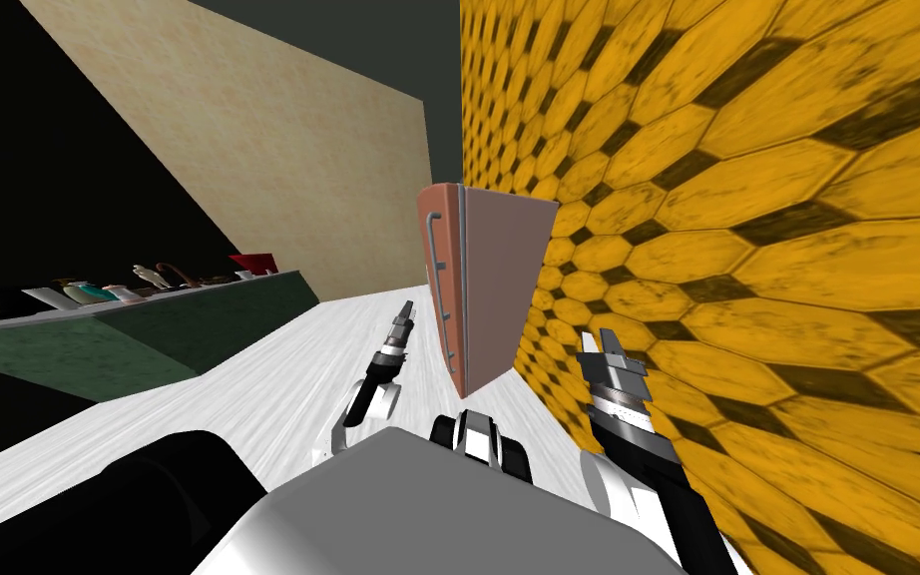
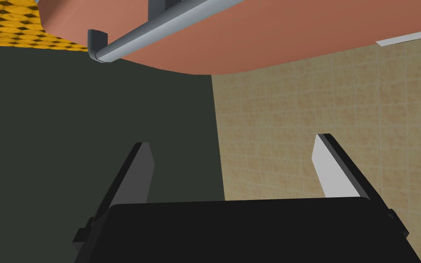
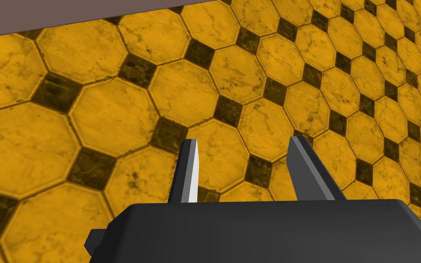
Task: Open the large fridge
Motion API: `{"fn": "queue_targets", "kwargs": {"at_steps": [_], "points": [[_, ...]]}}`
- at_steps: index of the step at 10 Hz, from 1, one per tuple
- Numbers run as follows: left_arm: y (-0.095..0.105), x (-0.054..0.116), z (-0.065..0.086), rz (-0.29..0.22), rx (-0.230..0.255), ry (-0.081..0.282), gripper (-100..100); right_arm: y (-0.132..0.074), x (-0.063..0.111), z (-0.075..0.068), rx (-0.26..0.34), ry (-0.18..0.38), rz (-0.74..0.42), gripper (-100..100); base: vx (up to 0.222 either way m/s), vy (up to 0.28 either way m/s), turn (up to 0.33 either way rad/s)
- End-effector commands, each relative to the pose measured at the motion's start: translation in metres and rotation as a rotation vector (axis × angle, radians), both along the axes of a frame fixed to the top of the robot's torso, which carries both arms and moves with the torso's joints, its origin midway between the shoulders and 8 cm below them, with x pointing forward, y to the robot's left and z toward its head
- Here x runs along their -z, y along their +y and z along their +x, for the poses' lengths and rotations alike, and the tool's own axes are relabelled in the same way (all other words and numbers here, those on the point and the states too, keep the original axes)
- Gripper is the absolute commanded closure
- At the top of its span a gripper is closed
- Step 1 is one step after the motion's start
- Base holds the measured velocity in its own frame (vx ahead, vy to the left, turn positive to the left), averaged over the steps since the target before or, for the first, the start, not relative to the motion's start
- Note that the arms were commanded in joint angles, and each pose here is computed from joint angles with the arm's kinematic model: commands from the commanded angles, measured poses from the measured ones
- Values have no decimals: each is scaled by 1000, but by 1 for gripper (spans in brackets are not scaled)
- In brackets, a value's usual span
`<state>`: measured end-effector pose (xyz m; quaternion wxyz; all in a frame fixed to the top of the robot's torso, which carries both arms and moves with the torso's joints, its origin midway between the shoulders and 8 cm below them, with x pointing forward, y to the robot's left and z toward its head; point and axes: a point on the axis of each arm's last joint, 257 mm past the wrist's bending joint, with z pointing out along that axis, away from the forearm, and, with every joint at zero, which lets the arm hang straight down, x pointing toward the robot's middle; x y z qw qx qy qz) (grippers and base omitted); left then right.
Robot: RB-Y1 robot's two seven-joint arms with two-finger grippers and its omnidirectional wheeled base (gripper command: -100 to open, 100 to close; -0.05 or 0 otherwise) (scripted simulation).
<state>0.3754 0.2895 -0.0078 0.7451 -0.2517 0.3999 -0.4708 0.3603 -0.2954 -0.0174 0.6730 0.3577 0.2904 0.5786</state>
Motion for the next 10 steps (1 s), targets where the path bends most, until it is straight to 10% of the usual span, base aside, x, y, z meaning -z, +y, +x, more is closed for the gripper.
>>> {"fn": "queue_targets", "kwargs": {"at_steps": [1, 10], "points": [[10, 11, 5, 14, -40, 52, -100, 0, 0, 0, 0, 0, 0, 0, 59, -92, 23], [44, 42, 18, 109, -154, 220, -100, 0, 0, 0, 0, 0, 0, 0, 49, -83, 22]]}}
